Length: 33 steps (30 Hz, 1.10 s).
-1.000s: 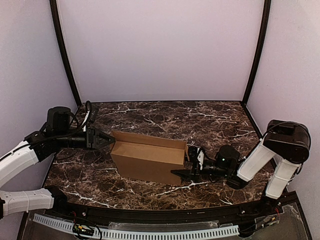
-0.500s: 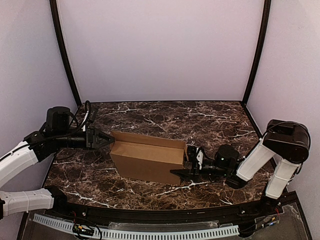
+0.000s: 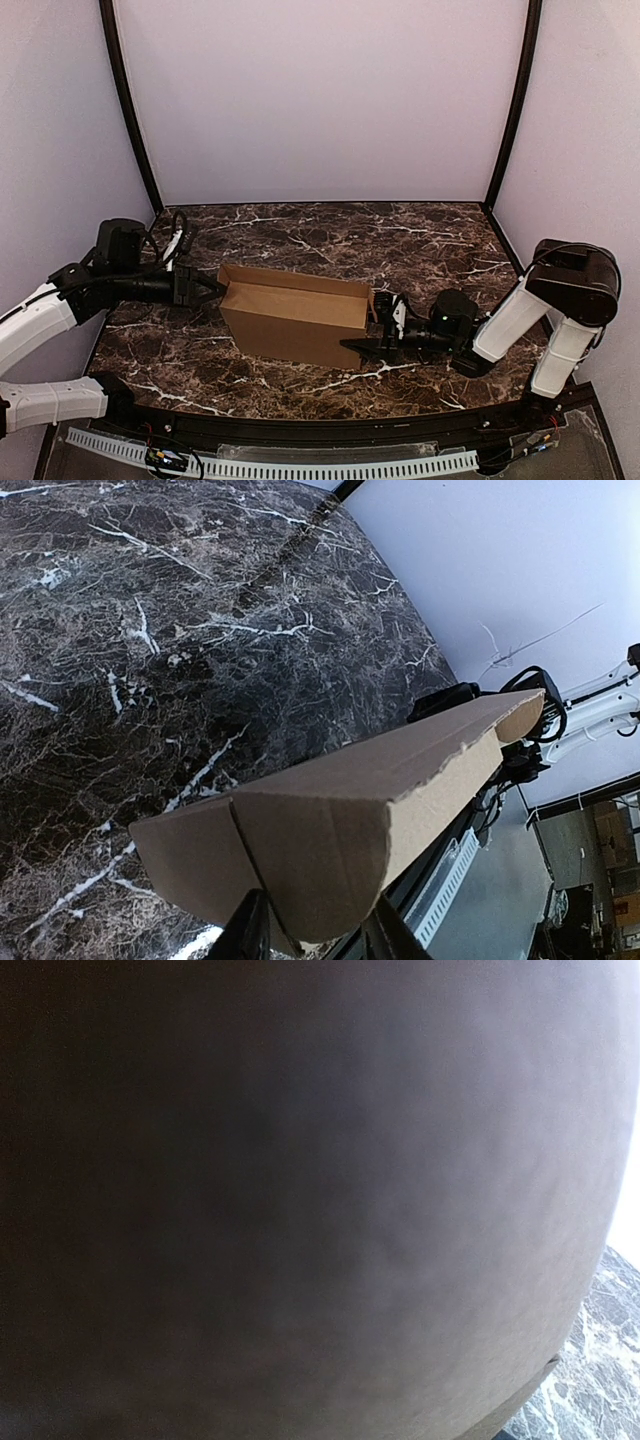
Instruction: Fold the paper box
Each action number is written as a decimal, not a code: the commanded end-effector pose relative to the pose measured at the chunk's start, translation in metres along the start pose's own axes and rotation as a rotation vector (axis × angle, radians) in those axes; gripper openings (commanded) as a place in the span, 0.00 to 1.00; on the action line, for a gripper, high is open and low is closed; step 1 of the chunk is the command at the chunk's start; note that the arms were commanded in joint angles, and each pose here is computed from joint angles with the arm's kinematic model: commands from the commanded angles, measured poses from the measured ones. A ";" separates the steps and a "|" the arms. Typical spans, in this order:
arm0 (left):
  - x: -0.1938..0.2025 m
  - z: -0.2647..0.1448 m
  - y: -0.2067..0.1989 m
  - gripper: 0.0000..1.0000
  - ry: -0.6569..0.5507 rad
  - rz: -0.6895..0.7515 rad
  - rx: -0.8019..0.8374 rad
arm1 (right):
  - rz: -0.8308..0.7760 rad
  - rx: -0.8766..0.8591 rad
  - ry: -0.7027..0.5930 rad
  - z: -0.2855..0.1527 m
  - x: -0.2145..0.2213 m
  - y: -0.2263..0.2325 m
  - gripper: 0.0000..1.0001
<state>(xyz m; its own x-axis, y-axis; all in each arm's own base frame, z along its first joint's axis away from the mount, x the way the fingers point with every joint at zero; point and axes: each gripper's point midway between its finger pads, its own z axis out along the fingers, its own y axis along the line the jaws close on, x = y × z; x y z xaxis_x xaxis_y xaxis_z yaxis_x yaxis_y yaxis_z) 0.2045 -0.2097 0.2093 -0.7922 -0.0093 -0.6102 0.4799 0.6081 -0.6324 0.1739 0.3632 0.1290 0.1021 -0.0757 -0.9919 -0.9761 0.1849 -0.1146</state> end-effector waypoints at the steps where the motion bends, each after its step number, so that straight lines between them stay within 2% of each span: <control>1: 0.011 -0.001 0.007 0.30 0.022 0.007 -0.027 | 0.013 -0.013 0.039 0.002 0.010 0.004 0.62; 17: 0.005 0.003 0.006 0.30 0.011 -0.005 -0.016 | 0.015 0.007 0.024 -0.006 -0.011 0.001 0.82; 33: 0.002 0.003 0.002 0.30 0.003 -0.002 -0.007 | 0.008 0.007 0.078 -0.024 -0.018 0.007 0.85</control>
<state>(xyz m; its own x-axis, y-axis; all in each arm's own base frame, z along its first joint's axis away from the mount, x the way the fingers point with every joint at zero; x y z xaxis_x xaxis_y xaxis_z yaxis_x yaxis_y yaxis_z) 0.2060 -0.2079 0.2040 -0.7964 -0.0095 -0.6048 0.4683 0.6230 -0.6265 0.1665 0.3478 0.1560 0.0957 -0.1054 -0.9898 -0.9730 0.1997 -0.1154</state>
